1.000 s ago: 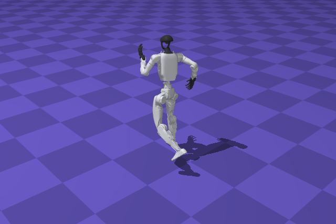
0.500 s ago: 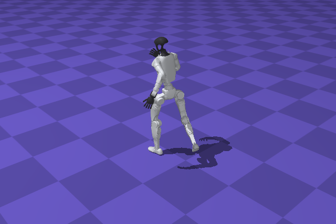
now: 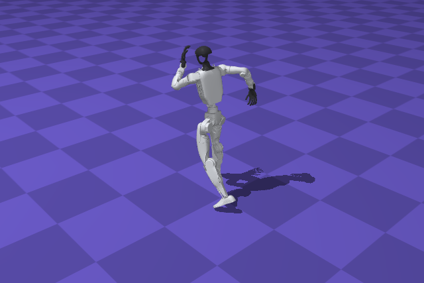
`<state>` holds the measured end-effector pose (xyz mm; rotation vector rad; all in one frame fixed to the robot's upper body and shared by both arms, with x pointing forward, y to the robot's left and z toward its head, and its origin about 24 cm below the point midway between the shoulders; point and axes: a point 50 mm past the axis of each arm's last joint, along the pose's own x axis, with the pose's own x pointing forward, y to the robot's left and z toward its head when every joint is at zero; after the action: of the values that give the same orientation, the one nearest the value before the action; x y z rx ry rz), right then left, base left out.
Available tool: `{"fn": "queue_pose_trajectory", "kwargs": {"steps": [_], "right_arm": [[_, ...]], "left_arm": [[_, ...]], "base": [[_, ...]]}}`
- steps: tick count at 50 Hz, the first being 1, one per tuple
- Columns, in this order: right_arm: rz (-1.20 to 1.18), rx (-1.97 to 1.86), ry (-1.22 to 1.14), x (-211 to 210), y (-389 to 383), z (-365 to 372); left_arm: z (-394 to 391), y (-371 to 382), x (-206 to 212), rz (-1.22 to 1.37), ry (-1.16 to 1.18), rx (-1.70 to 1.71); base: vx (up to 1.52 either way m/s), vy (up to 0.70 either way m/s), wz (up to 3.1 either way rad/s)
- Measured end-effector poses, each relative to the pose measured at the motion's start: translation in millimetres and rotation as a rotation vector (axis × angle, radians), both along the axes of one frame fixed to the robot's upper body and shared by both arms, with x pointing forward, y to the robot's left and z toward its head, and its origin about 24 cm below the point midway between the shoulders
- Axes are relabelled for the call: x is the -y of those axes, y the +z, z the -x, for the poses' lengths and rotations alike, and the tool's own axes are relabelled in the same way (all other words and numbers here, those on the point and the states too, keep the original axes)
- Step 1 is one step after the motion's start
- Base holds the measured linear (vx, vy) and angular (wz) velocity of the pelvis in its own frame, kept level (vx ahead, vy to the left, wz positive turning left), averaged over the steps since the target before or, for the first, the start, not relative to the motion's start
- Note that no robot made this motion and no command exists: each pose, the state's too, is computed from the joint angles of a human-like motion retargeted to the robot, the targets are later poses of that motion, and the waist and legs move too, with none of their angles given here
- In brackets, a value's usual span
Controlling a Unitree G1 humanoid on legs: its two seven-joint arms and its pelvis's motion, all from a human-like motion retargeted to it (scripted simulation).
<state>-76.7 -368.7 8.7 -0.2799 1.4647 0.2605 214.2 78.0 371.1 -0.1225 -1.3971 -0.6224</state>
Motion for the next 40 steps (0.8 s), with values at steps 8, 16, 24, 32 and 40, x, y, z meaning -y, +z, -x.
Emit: {"fn": "queue_pose_trajectory", "kwargs": {"steps": [8,16,24,32,40], "right_arm": [[0.222,0.333,0.278,9,-6,-118],[0.143,1.506,0.149,-180,39,-369],[-0.876,2.02,0.314,-265,201,-316],[-1.04,1.631,0.123,-234,139,-294],[0.223,1.076,-0.055,-123,-54,-277]], "left_arm": [[-19,-66,-77,0.233,0.327,-0.232],[34,-324,-170,0.158,0.851,-1.4],[130,-302,-220,-0.009,0.907,-1.571],[80,-355,-192,0.171,0.856,-1.658],[-91,-214,-58,0.174,0.341,-1.069]], "base": [[0.84,-0.41,-0.74],[0.62,-0.09,-0.3],[0.69,0.18,1.87],[0.54,0.03,3.14],[0.25,-0.05,3.46]]}}
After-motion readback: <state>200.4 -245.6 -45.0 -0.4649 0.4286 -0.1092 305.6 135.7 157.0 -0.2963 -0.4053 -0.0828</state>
